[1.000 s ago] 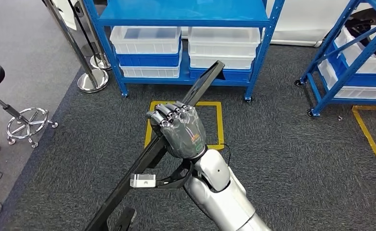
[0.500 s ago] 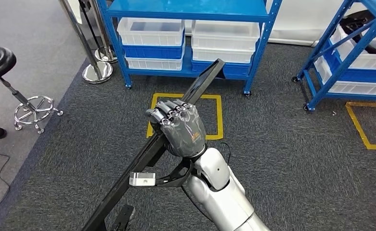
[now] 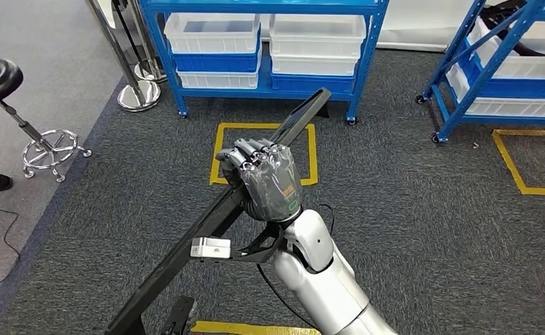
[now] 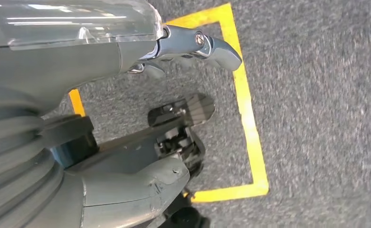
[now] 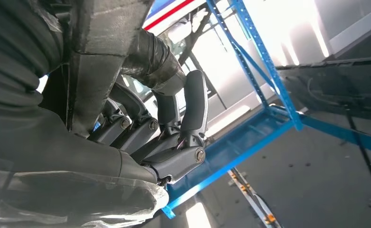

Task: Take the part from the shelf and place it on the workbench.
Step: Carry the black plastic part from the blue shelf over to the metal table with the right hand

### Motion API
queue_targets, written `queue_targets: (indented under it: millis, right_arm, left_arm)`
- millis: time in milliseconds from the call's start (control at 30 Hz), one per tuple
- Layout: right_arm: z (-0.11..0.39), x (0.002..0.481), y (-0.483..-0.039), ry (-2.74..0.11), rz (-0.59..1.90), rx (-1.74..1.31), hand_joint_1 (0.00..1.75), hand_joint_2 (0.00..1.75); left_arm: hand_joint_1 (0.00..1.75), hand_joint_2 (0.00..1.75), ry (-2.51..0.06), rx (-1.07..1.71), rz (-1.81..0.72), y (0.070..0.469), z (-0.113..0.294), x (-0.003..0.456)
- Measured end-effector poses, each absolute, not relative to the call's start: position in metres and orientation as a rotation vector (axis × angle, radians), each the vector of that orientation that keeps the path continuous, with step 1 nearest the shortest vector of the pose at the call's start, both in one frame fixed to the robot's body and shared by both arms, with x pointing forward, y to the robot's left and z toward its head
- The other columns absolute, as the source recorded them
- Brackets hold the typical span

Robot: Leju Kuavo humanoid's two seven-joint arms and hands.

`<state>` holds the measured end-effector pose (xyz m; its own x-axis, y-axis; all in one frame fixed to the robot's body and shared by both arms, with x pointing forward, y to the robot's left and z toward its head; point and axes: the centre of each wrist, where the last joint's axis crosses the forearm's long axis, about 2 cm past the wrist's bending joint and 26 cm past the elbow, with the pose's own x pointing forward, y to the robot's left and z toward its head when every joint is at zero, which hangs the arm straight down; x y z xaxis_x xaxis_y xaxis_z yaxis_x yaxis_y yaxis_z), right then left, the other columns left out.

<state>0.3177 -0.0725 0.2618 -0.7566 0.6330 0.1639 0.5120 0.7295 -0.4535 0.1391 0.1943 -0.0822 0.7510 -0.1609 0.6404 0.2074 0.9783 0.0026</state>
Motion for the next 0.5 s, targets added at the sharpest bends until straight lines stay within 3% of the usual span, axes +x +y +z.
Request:
queue_targets:
  millis: [500]
  right_arm:
    - [0.2599, 0.3183, -0.0695, -2.682, 0.661, -0.796, 1.75, 1.75]
  left_arm:
    - [0.00, 1.75, -0.724, -0.066, -0.211, 0.1974, -0.0827, 0.1392]
